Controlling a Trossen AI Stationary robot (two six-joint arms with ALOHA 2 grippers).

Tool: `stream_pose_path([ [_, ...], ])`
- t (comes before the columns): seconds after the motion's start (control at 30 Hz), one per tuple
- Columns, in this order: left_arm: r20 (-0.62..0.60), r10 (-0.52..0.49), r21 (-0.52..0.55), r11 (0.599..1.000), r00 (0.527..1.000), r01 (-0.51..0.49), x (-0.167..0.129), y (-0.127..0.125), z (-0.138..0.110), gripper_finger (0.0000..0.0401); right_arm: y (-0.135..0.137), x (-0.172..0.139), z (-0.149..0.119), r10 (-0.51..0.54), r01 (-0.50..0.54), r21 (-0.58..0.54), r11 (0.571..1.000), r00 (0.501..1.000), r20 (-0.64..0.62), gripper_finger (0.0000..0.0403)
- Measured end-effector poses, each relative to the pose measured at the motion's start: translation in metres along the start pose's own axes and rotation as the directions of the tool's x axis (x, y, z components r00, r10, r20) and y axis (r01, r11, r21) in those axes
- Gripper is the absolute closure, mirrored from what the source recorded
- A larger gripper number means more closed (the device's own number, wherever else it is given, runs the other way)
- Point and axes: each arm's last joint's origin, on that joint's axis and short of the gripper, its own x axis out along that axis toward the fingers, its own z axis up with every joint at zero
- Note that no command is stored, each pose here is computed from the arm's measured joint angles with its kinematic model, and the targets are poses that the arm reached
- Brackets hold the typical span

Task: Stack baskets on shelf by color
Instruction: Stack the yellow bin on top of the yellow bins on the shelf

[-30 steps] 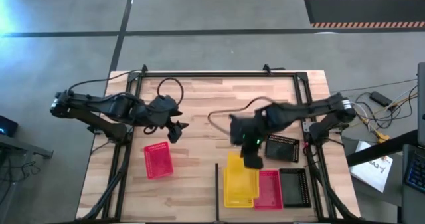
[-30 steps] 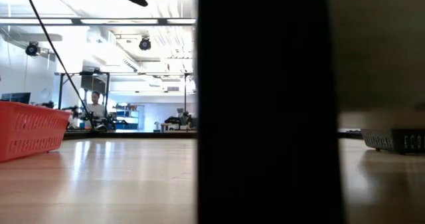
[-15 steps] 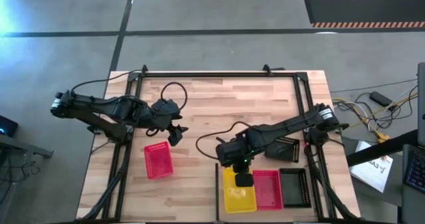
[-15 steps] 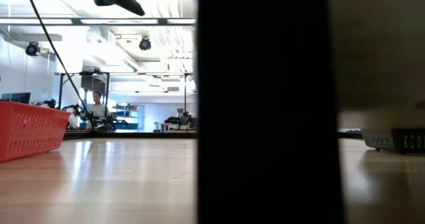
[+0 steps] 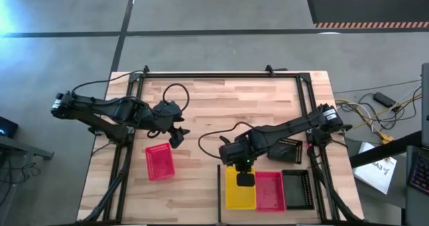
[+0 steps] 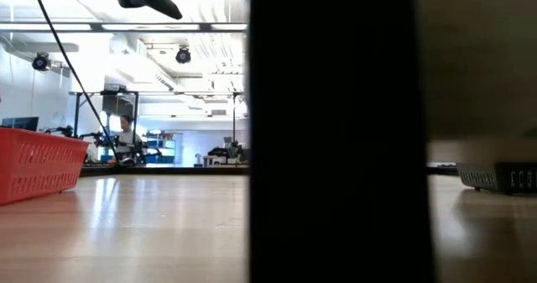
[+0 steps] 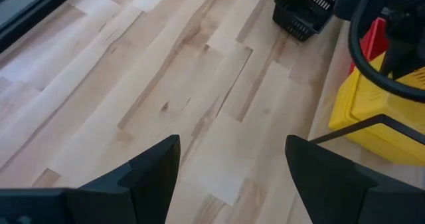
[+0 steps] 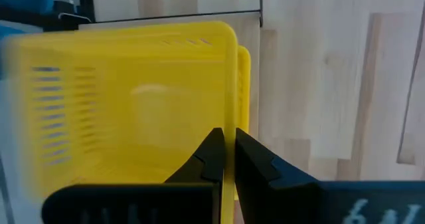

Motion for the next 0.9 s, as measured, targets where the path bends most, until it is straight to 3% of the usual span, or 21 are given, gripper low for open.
stream_pose_path([
  [0.13,0.005,-0.005,-0.003,1.0,1.0,0.005,0.003,0.0,-0.001,0.0143,-0.001,0.002,-0.001,-0.015,0.015,0.001,1.0,1.0,-0.001,0.039],
  [0.3,0.005,-0.011,-0.002,1.0,1.0,0.011,0.002,-0.002,-0.002,0.0144,-0.004,0.008,-0.003,-0.114,0.114,0.001,0.994,0.993,0.01,0.039],
  [0.43,0.009,-0.014,-0.003,1.0,1.0,0.014,0.002,-0.002,-0.001,0.0144,-0.005,0.01,-0.003,-0.108,0.108,0.002,0.994,0.994,0.001,0.0385],
  [0.67,0.041,-0.04,-0.019,0.999,0.998,0.04,0.002,-0.005,0.002,0.0144,-0.005,0.012,-0.002,-0.113,0.113,-0.01,0.993,0.994,-0.002,0.0317],
  [0.9,0.054,-0.06,-0.061,0.996,0.997,0.063,0.003,-0.009,0.002,0.0144,-0.008,0.012,-0.001,-0.196,0.199,-0.149,0.969,0.98,0.034,0.0263],
])
